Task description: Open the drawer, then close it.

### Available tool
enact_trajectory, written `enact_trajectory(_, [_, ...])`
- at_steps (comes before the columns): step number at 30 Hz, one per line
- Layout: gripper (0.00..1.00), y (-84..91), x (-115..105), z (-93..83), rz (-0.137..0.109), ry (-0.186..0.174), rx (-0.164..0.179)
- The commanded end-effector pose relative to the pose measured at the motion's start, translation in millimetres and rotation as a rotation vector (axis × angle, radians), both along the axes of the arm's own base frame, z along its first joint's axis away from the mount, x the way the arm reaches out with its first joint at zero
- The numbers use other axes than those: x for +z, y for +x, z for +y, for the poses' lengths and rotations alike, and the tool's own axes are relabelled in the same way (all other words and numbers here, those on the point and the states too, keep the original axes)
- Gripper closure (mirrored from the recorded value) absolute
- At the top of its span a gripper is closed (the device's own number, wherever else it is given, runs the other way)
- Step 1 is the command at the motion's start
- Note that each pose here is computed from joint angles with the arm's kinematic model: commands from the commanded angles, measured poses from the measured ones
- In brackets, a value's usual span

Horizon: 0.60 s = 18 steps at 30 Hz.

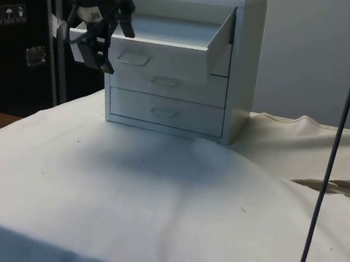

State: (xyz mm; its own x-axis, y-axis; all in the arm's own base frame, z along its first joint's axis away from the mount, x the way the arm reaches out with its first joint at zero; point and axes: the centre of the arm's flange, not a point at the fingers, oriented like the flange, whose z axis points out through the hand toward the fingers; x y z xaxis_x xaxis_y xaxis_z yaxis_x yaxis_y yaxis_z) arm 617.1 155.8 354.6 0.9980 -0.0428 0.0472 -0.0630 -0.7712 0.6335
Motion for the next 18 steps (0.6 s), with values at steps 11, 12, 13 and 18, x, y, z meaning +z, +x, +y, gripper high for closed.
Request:
enact_trajectory(11, [0.00,-0.6,-8,2.5,0.009,-0.013,0.007])
enact_trajectory(12, [0.00,-1.2,-8,9.5,0.006,-0.016,0.014])
enact_trajectory(13, [0.00,-1.3,-8,10.0,0.006,-0.017,0.012])
enact_trajectory(18, [0.00,-2.2,-16,14.8,0.008,-0.019,0.014])
